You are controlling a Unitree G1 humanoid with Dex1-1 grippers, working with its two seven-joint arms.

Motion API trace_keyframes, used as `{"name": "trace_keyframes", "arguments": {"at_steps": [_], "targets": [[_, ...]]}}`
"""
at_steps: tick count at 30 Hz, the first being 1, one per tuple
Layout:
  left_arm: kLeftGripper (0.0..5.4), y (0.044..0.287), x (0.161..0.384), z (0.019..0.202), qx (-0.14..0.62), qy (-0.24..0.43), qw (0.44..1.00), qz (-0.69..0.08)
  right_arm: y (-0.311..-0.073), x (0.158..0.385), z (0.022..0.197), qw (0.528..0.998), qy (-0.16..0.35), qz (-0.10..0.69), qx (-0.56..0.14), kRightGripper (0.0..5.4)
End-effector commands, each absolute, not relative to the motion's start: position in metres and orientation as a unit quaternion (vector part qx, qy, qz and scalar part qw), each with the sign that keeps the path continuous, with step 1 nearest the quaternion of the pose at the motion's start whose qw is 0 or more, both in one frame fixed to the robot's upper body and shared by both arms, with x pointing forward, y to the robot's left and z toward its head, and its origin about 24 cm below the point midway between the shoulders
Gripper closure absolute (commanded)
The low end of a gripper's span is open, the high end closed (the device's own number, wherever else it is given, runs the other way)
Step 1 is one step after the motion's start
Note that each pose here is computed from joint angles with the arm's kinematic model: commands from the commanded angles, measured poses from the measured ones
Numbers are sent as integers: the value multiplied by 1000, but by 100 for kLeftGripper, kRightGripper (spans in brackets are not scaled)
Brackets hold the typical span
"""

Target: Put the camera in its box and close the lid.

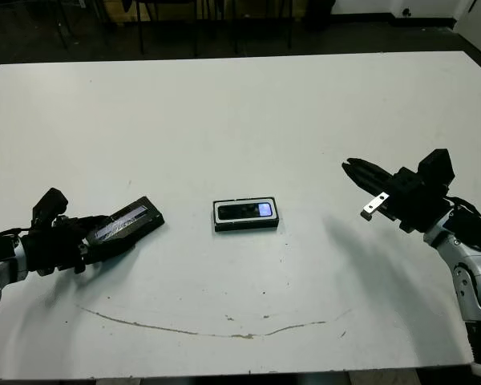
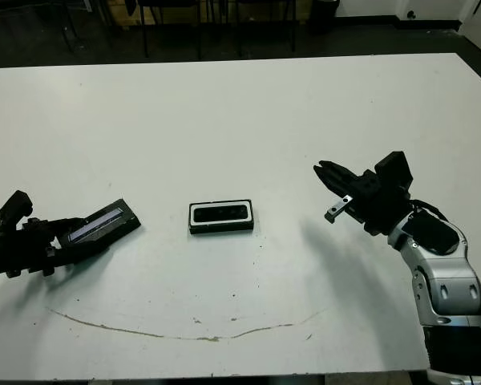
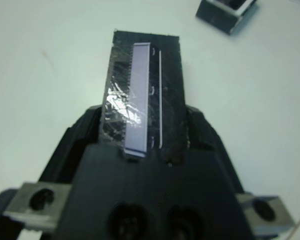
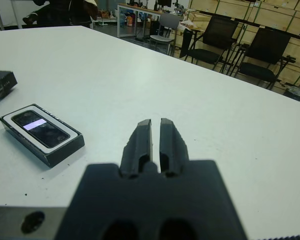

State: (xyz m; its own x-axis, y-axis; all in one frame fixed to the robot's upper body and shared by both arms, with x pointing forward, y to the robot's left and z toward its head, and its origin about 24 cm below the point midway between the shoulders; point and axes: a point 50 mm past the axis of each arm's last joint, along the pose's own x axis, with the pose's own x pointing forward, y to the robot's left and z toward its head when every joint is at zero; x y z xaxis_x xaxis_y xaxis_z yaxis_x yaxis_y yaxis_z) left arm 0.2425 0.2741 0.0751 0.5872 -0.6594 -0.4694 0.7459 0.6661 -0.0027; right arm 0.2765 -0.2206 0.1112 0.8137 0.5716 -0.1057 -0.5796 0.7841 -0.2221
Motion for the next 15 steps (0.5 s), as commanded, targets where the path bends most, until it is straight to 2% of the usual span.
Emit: {"name": "trace_keyframes", "arguments": {"at_steps": [1,7,15], "targets": [[260,262,249,93,114,184,887,-409,-221,273,103,946,32,299,-124,540],[260,236,273,124,148,154,869,-446,-216,271,100,946,35,298,-119,540],[260,209,305,126,170,174,825,-510,-210,271,96,946,37,302,-111,540]]}}
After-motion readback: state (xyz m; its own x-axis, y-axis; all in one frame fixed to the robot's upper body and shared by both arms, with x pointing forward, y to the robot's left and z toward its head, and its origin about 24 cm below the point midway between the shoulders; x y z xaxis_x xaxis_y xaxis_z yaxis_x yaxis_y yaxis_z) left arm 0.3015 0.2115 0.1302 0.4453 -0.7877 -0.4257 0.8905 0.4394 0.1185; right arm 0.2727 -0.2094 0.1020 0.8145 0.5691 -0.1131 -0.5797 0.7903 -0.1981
